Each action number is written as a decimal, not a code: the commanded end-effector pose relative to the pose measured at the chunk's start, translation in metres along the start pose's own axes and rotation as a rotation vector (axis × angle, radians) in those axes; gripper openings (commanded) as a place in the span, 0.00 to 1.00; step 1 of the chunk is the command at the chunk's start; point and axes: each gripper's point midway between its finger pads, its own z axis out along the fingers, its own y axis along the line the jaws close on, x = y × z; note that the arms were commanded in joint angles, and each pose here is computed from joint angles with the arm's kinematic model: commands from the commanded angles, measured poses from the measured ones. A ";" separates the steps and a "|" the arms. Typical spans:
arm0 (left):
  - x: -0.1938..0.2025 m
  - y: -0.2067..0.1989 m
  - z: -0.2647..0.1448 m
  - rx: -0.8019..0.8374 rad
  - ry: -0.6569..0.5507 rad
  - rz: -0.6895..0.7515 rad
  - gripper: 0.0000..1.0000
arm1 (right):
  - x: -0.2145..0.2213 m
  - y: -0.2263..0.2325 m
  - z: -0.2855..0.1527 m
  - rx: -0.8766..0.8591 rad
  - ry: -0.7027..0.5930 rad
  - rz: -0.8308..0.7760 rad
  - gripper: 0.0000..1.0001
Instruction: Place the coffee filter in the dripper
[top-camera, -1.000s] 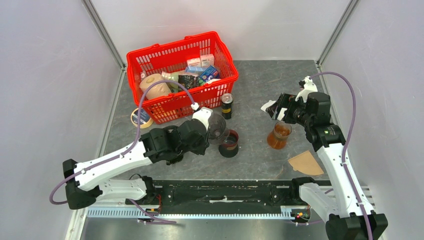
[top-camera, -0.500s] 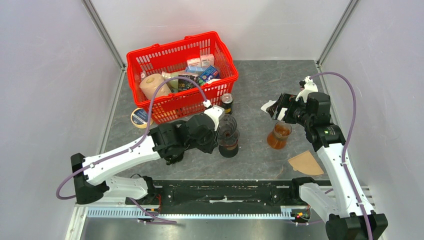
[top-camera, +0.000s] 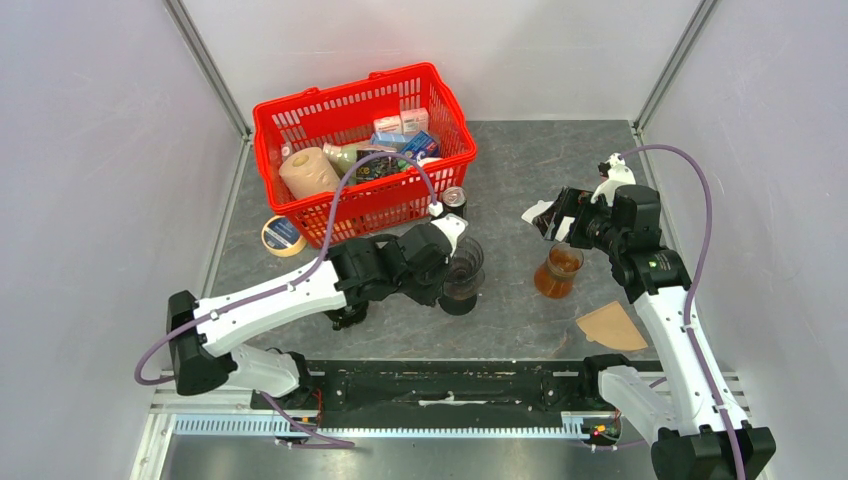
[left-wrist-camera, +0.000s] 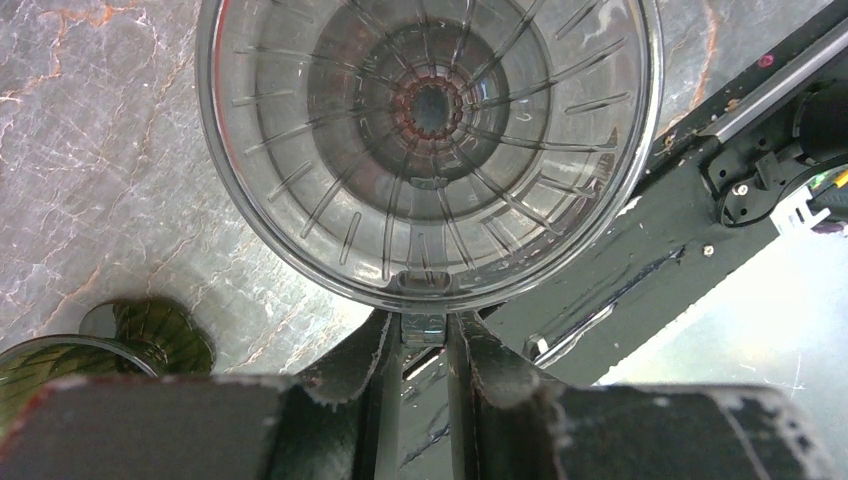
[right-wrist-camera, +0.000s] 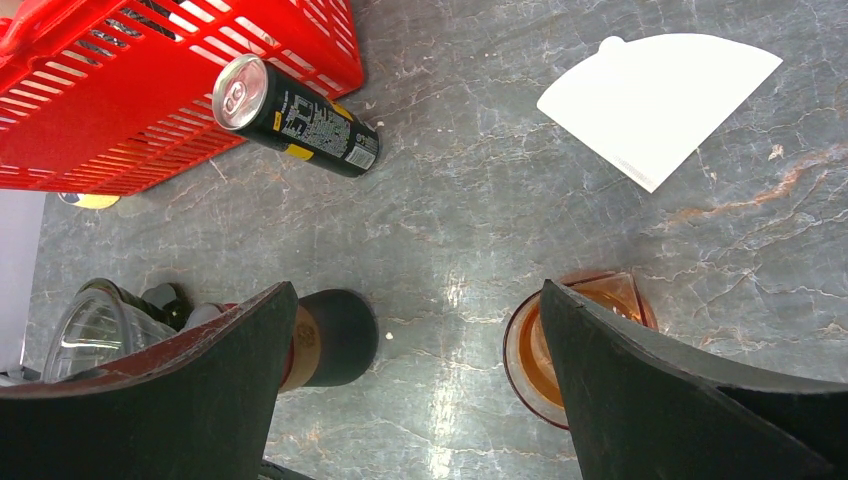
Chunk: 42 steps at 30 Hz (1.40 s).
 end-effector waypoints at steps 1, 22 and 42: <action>-0.018 -0.001 -0.006 -0.016 -0.040 0.035 0.02 | -0.004 0.002 0.000 -0.004 -0.016 -0.001 0.99; -0.012 -0.009 0.000 0.013 0.029 0.071 0.23 | -0.002 0.004 0.000 -0.018 -0.008 0.000 0.99; -0.018 -0.007 -0.020 0.035 -0.008 0.089 0.87 | -0.002 0.004 0.001 -0.018 -0.005 0.006 0.99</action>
